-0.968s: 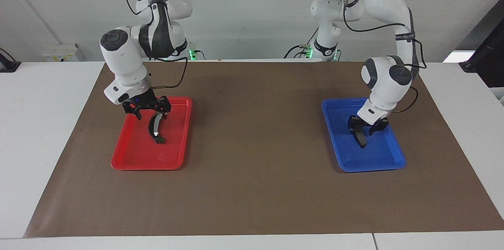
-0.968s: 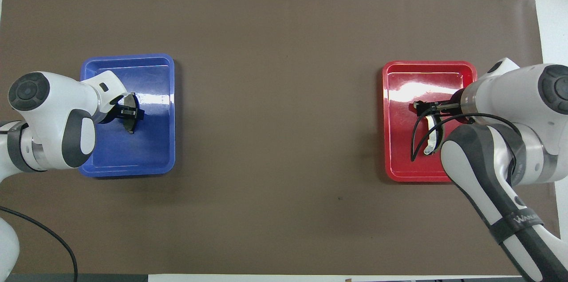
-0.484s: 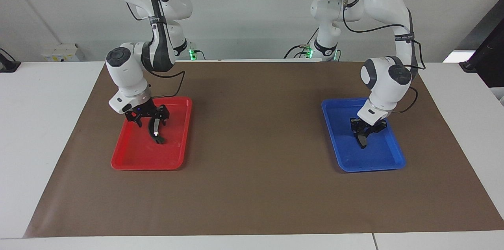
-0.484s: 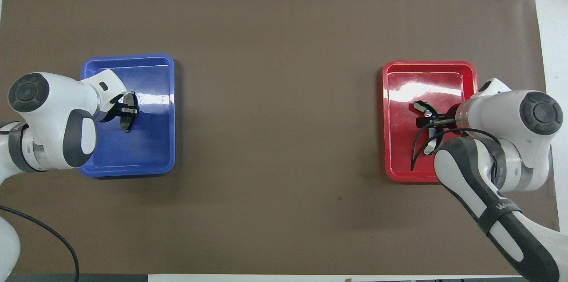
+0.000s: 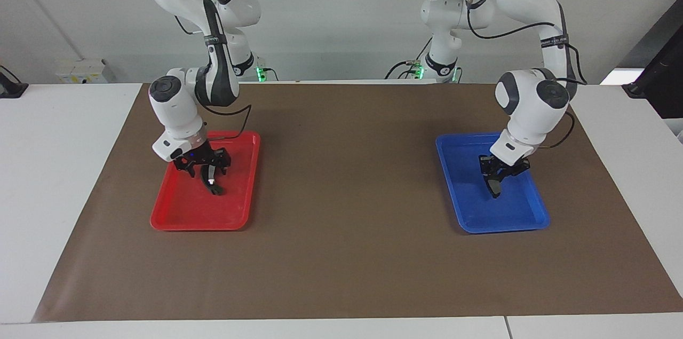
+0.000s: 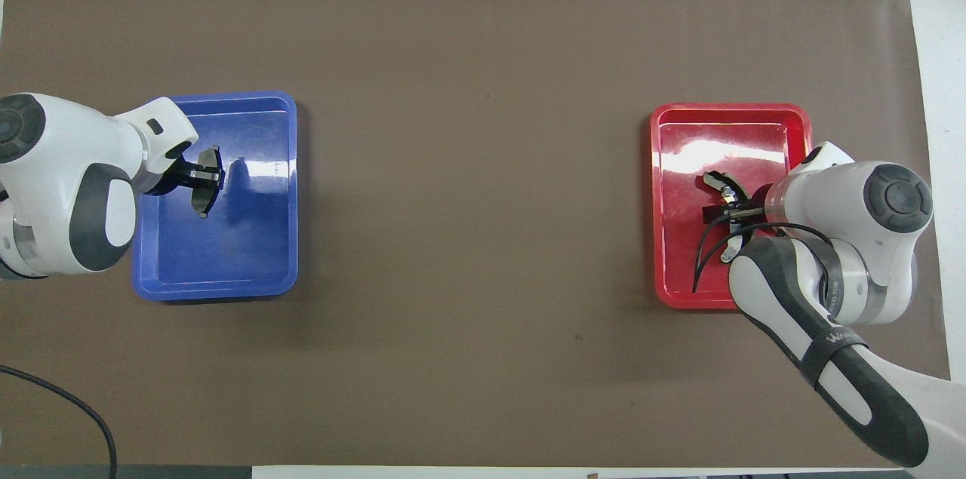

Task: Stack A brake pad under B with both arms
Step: 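Carry the blue-tray pad toward table center while the right gripper lifts its pad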

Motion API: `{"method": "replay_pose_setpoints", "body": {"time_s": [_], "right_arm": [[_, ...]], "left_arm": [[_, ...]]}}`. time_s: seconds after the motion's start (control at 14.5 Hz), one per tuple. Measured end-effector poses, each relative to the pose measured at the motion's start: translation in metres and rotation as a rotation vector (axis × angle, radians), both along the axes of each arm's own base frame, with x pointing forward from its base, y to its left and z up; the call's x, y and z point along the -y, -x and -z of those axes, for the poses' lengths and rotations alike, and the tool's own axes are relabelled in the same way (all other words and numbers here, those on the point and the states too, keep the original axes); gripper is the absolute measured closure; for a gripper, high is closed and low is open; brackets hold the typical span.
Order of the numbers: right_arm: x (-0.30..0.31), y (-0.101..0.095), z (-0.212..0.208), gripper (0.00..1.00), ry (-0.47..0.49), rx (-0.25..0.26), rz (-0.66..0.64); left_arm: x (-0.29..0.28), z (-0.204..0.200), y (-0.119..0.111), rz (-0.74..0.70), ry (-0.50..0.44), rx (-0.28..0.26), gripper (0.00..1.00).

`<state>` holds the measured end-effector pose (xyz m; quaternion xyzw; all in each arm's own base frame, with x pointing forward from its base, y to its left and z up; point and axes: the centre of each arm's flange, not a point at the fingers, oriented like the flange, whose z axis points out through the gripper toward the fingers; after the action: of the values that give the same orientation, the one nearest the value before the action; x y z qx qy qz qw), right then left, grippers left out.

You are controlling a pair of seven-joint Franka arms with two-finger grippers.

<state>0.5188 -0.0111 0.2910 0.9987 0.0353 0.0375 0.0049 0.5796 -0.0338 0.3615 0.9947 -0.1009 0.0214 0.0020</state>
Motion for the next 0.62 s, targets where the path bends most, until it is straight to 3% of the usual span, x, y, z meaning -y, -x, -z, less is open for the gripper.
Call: {"method": "replay_pose_setpoints", "body": {"time_s": [0.21,0.35,0.48,0.62], "right_arm": [[0.0,0.0,0.0,0.07,0.002,-0.001,-0.03],[0.0,0.0,0.0,0.25,0.002,-0.001,-0.035],[0.0,0.0,0.0,0.3,0.002,-0.003,-0.035],[0.0,-0.002,-0.002,0.55,0.002,-0.009,-0.035]], "left_arm": [[0.032,-0.041,-0.014,-0.007,0.008,0.023,0.63],[0.08,-0.047,-0.011,-0.026,0.018,0.038,0.63],[0.134,-0.043,-0.002,-0.053,0.03,0.047,0.63],[0.184,-0.033,0.008,-0.094,0.045,0.067,0.63]]}}
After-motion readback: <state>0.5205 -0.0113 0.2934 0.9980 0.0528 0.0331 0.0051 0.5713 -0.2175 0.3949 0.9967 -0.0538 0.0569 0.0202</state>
